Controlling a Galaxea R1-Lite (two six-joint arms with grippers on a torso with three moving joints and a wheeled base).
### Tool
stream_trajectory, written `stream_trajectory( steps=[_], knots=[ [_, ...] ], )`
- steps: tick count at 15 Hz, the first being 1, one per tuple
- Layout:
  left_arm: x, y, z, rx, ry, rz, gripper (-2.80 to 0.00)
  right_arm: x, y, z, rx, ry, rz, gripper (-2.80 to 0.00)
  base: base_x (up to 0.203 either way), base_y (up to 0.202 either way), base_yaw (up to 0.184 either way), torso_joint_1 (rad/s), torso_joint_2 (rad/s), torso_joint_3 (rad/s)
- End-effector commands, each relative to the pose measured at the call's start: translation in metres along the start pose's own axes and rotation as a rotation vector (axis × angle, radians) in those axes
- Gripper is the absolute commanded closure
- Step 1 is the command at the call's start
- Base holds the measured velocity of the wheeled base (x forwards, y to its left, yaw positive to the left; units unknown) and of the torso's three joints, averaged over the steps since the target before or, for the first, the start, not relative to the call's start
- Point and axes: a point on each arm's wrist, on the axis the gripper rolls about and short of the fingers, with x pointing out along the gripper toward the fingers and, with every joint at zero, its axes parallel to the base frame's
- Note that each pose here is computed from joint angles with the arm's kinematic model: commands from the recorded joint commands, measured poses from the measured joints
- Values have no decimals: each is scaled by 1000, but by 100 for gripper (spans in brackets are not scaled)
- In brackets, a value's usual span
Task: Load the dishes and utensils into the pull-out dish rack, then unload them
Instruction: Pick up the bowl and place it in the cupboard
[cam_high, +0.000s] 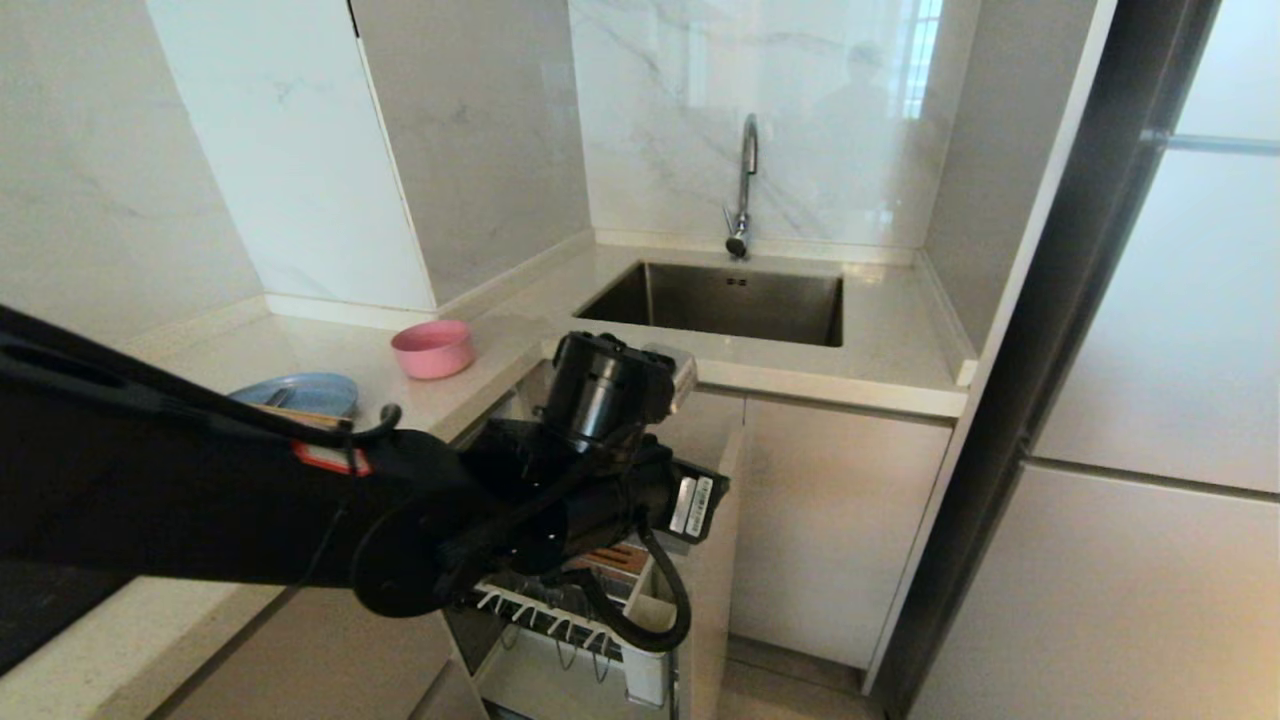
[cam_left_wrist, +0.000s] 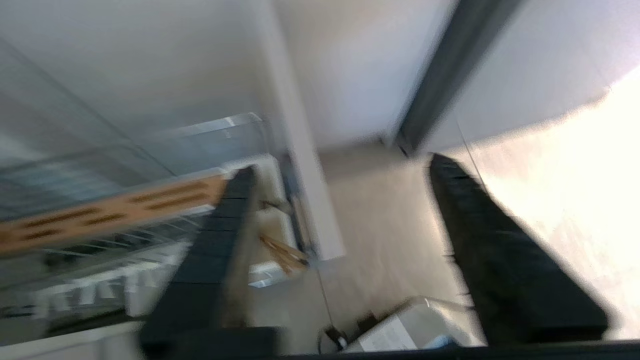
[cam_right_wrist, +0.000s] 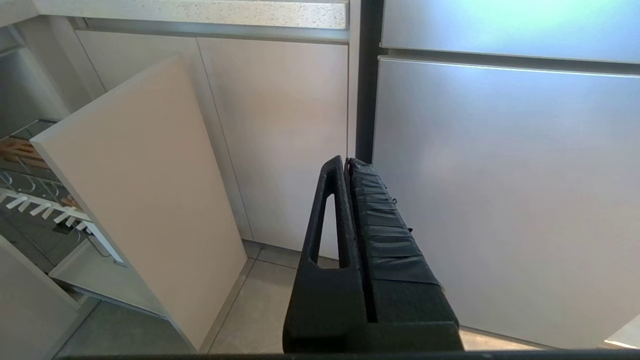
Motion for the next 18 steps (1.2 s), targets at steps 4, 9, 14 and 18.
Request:
stream_trajectory(
  steps=[4,9,14,18],
  knots=[
    [-84,20,33,-56,-201,55,0,0,0,0,0,-1,0,0,0,0,0,0,0,0],
    [-165,63,42,-58,-376,252,0,0,0,0,0,-1,0,0,0,0,0,0,0,0],
    [-255,135,20,-50,-497,573,0,0,0,0,0,-1,0,0,0,0,0,0,0,0],
    [-332,111,-42,-5,-587,626,0,0,0,0,0,-1,0,0,0,0,0,0,0,0]
  ],
)
